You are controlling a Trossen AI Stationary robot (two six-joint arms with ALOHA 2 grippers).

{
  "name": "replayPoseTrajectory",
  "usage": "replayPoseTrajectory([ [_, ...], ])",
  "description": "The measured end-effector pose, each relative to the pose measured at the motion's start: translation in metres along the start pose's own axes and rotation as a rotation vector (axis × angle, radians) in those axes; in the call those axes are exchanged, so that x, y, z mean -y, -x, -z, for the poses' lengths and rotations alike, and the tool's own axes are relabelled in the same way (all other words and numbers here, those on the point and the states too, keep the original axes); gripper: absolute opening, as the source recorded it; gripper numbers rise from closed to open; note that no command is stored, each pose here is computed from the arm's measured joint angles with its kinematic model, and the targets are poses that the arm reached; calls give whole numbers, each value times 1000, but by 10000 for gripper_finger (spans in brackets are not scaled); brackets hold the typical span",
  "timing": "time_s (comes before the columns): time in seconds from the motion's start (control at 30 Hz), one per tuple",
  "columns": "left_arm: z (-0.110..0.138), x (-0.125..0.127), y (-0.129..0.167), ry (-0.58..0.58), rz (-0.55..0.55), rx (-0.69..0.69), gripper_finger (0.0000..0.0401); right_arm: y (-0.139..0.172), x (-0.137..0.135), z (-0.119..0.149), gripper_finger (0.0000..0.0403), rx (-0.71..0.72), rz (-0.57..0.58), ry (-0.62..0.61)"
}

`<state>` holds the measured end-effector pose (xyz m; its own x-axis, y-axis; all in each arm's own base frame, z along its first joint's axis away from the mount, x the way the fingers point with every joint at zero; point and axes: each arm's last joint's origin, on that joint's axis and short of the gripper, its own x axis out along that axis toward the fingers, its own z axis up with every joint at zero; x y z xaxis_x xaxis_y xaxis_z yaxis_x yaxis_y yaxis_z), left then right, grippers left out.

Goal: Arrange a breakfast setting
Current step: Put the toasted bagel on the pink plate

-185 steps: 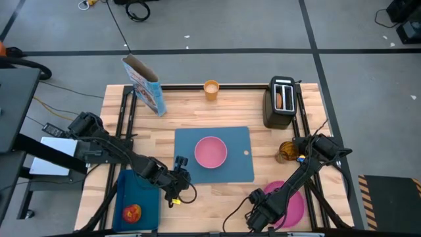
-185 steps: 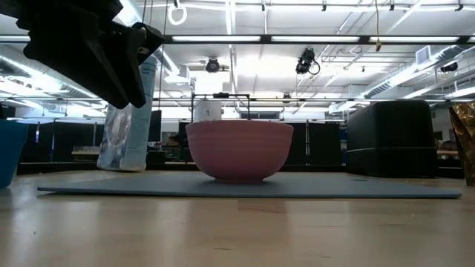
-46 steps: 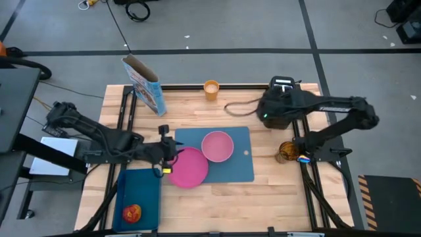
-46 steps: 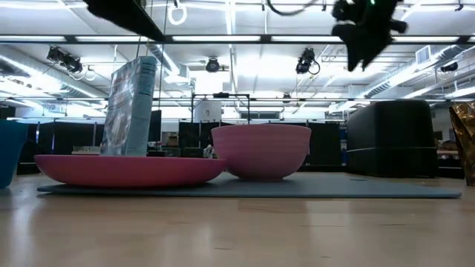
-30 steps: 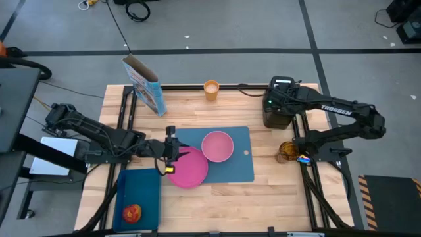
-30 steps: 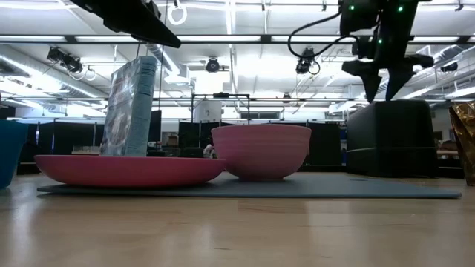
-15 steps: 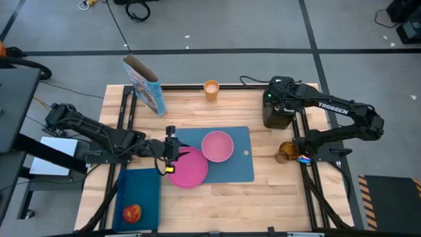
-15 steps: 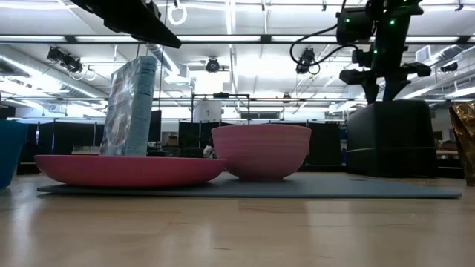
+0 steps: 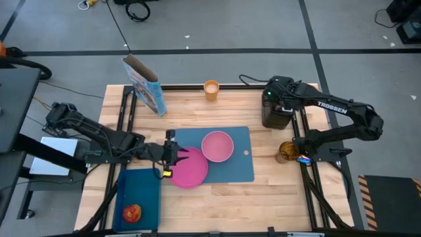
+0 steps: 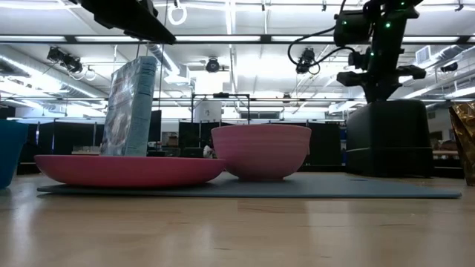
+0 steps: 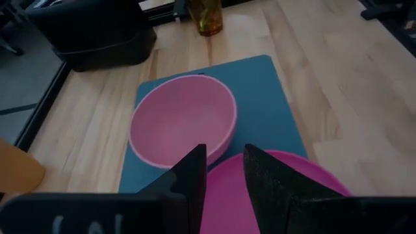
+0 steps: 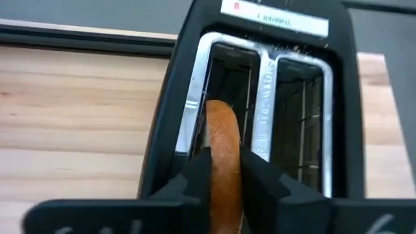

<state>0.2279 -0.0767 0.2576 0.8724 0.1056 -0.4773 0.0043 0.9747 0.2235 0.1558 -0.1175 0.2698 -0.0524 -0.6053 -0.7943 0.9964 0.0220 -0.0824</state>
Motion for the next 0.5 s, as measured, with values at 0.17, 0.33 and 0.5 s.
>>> replayPoseTrajectory([
  [0.17, 0, 1, 0, -3, 4, 0, 110, 16, 8, -6, 31, 104, 14, 95],
  [0.33, 0, 0, 2, -88, 2, 1, 110, 47, 12, -22, 34, 254, -7, 162],
  [0.5, -10, -9, 11, -84, -17, 51, 110, 85, 11, -35, 30, 436, -15, 263],
])
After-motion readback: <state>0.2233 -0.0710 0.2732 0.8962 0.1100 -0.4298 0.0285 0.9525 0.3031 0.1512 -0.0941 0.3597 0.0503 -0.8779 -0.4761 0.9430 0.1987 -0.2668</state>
